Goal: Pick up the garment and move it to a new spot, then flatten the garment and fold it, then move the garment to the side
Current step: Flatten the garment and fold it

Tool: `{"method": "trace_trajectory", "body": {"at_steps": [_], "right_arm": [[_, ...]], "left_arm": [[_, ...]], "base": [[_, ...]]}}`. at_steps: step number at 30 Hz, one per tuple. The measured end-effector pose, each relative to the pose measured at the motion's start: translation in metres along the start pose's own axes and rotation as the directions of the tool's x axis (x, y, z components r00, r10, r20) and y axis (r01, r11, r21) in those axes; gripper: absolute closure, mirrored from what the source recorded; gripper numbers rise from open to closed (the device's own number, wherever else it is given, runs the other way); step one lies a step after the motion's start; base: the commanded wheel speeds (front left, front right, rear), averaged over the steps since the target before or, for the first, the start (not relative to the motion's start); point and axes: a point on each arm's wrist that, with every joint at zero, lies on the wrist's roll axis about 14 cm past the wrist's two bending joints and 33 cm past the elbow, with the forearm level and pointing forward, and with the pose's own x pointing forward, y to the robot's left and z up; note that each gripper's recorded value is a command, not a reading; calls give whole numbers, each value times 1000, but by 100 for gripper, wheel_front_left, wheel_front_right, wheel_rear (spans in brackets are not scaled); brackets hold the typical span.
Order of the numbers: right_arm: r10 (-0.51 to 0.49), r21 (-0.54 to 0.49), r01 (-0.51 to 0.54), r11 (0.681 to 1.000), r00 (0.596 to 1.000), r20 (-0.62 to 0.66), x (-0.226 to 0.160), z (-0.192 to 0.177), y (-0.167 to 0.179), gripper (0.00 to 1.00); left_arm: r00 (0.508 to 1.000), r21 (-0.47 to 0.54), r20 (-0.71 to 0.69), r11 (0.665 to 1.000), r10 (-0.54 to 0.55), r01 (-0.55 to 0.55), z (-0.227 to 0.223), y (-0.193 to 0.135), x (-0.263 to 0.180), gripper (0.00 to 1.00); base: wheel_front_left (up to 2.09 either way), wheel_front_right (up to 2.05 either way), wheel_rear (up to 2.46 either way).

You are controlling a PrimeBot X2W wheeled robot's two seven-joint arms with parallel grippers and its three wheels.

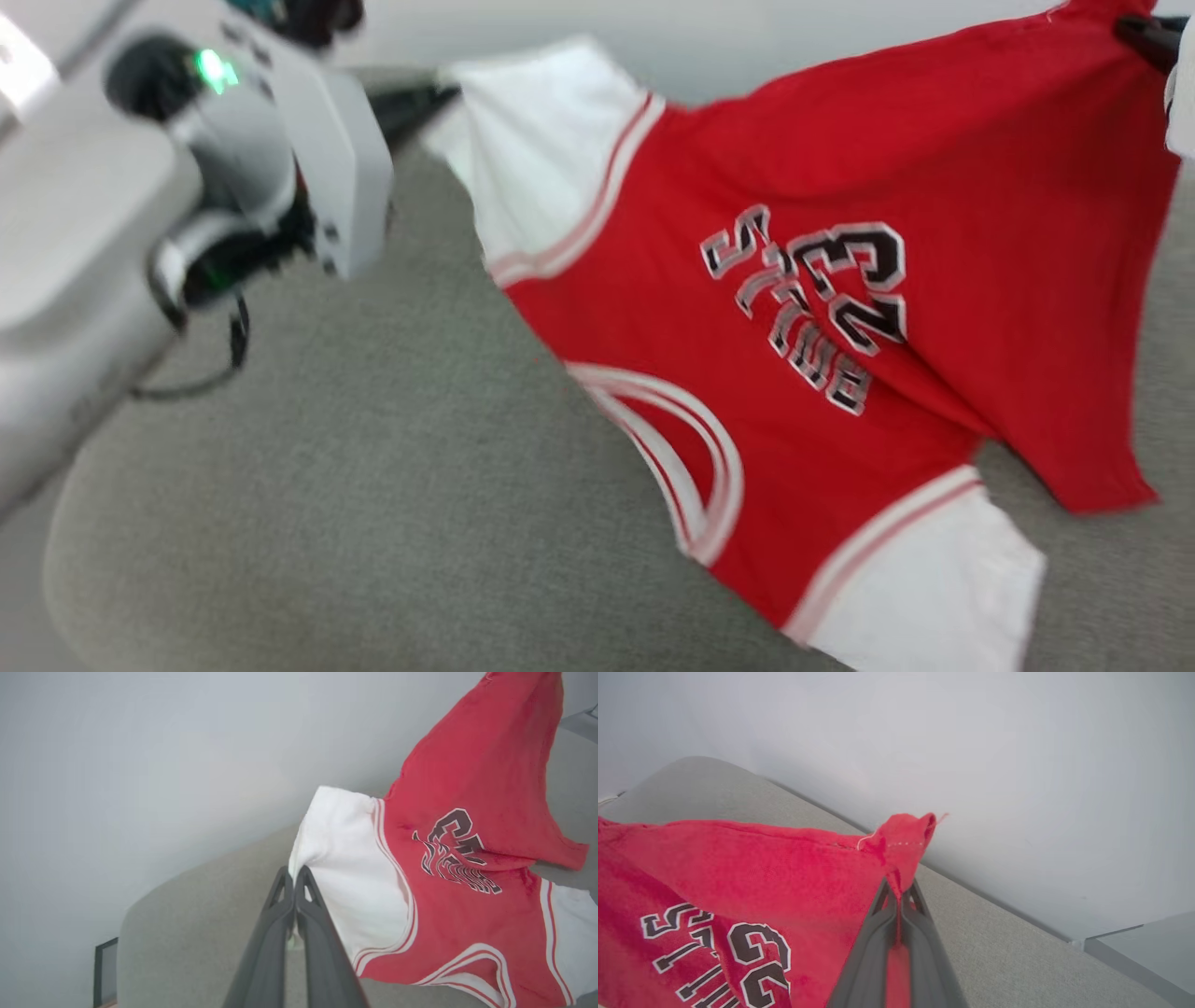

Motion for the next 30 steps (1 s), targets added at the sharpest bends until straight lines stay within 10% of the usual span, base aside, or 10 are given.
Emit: {"method": "trace_trajectory", "body": {"at_steps": [19, 30], "right_arm": [[-163, 16, 170, 985, 908, 387, -135, 109, -33, 100], [-235, 60, 232, 971, 870, 433, -115, 120, -65, 100]], "left_arm": [[925, 169, 379, 981, 27, -98, 196, -11, -34, 100], [879, 226, 476, 964, 15, -138, 233, -1, -2, 100]], "base": [[0, 0, 0], [0, 0, 0]]}}
